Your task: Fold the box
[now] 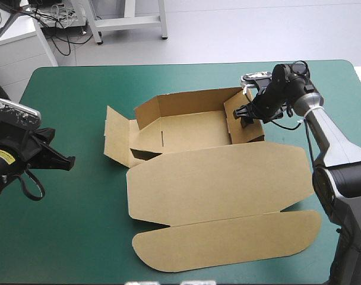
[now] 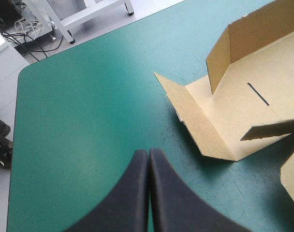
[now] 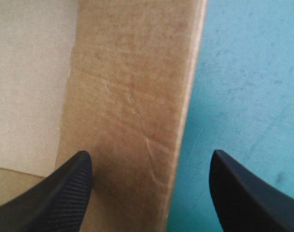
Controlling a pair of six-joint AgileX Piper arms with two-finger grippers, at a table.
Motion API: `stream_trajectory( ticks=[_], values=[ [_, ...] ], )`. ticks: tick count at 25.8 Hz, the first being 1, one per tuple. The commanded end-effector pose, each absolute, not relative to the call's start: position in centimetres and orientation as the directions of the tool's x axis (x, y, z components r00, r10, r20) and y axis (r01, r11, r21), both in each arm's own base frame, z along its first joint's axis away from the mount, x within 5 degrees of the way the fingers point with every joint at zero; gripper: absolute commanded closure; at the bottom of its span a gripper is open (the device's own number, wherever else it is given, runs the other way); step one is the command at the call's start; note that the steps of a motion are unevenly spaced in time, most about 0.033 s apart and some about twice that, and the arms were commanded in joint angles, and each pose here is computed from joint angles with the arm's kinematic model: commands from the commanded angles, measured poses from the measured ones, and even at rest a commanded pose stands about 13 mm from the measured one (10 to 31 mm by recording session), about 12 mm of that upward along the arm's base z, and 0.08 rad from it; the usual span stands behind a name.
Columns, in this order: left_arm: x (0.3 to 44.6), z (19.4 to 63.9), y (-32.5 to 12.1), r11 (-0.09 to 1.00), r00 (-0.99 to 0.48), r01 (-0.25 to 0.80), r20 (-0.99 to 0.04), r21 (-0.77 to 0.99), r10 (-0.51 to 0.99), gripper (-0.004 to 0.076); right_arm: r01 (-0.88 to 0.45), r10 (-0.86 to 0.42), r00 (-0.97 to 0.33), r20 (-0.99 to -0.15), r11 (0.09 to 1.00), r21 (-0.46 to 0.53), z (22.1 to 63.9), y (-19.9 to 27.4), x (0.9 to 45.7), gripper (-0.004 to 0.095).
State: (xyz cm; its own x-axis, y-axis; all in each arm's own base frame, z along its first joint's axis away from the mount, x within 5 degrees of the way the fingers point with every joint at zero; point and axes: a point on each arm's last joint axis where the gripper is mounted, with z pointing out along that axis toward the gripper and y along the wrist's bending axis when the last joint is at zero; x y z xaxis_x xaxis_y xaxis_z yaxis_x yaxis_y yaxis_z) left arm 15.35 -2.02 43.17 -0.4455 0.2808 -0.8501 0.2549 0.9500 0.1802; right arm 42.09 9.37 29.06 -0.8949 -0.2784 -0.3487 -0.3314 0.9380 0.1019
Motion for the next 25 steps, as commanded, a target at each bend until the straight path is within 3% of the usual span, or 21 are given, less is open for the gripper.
stream_trajectory(
  ticks=[1,4,12,19,21,25],
  values=[
    [15.3,44.4,-2.0,0.956,-0.374,0.232,-0.892,0.176,0.255,0.0734,-0.32,-0.241,-0.852,-0.465,0.942,0.098,31.8,9.3,42.1,0.0275],
    [15.3,44.4,-2.0,0.956,-0.374,0.232,-0.892,0.176,0.255,0.0734,-0.314,-0.234,-0.851,-0.47,0.944,0.099,31.5,9.3,42.4,0.0318],
    [15.3,44.4,-2.1,0.957,-0.374,0.236,-0.893,0.169,0.25,0.0734,-0.309,-0.241,-0.882,-0.406,0.945,0.11,29.7,9.4,42.8,0.0547],
    [15.3,44.4,-2.1,0.958,-0.374,0.24,-0.895,0.16,0.243,0.0734,-0.309,-0.247,-0.894,-0.375,0.944,0.115,29.0,9.5,42.9,0.0798],
    [15.3,44.4,-2.1,0.958,-0.374,0.24,-0.895,0.16,0.243,0.0734,-0.304,-0.242,-0.896,-0.373,0.945,0.117,29.0,9.5,42.9,0.0928],
    [15.3,44.4,-2.1,0.958,-0.376,0.24,-0.894,0.16,0.243,0.0734,-0.306,-0.244,-0.892,-0.381,0.946,0.11,29.9,9.4,42.6,0.0928]
  ],
)
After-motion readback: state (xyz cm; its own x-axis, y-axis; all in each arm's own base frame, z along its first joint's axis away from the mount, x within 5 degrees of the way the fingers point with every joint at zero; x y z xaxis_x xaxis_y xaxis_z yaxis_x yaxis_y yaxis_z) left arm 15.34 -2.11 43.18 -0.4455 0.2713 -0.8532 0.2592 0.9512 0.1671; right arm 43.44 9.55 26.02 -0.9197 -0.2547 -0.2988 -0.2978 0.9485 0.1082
